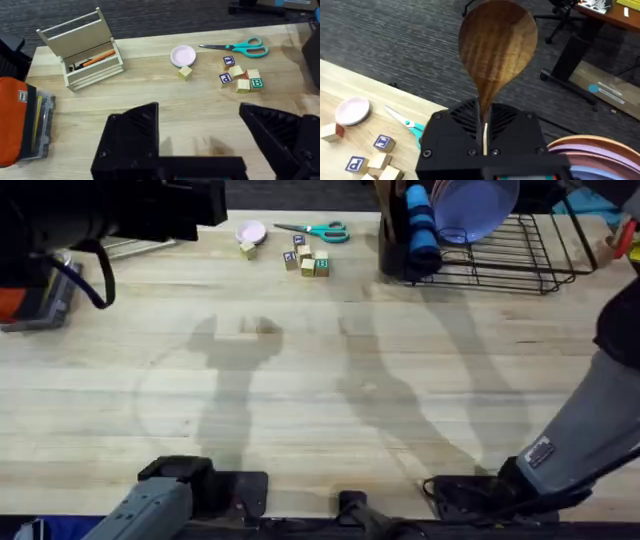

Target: Pick up the spoon on the table one by one and put them onto the rack

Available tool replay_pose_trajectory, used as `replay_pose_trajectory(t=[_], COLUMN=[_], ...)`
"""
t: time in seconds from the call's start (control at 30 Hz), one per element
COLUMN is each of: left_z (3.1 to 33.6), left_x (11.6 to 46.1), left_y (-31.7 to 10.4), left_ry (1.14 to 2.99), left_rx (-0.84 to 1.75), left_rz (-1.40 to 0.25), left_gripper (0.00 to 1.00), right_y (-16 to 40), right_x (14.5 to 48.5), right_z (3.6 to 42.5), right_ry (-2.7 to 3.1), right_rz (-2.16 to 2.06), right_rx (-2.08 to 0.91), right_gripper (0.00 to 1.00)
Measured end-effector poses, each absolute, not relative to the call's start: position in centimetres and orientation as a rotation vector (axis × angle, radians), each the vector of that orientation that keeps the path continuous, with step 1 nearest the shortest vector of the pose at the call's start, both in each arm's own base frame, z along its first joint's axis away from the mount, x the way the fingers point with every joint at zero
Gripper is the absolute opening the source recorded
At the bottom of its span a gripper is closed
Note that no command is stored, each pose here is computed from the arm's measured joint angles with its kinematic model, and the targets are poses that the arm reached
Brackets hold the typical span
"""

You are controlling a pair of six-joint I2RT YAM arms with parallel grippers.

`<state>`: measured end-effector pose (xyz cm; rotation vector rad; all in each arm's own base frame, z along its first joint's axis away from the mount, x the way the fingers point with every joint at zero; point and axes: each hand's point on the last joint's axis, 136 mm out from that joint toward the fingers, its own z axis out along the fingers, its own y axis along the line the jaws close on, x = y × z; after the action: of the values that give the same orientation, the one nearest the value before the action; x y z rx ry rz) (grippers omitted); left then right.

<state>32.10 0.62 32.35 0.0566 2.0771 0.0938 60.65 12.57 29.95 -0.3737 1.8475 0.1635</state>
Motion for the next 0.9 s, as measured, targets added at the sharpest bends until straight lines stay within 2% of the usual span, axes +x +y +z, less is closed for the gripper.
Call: replay_pose_trajectory(t=[0.23,0.53,0.9], left_z=[32.3,32.3,32.3], left_x=[32.1,32.1,32.1], left_y=[0.6,0.6,0.6], left_ry=[2.077,2.077,2.077], left_rx=[0.057,0.057,0.057], left_rz=[0.094,0.094,0.094], left_gripper=[0.992,0.993,0.992], right_y=[12.5,12.1,11.9], right_x=[60.7,59.1,57.9], right_z=[28.9,21.4,19.3], right_ry=[1.863,2.022,2.123], right_rz=[0.158,0.163,0.168], right_rx=[-0.371,-0.383,-0.392], right_gripper=[0.037,0.037,0.037])
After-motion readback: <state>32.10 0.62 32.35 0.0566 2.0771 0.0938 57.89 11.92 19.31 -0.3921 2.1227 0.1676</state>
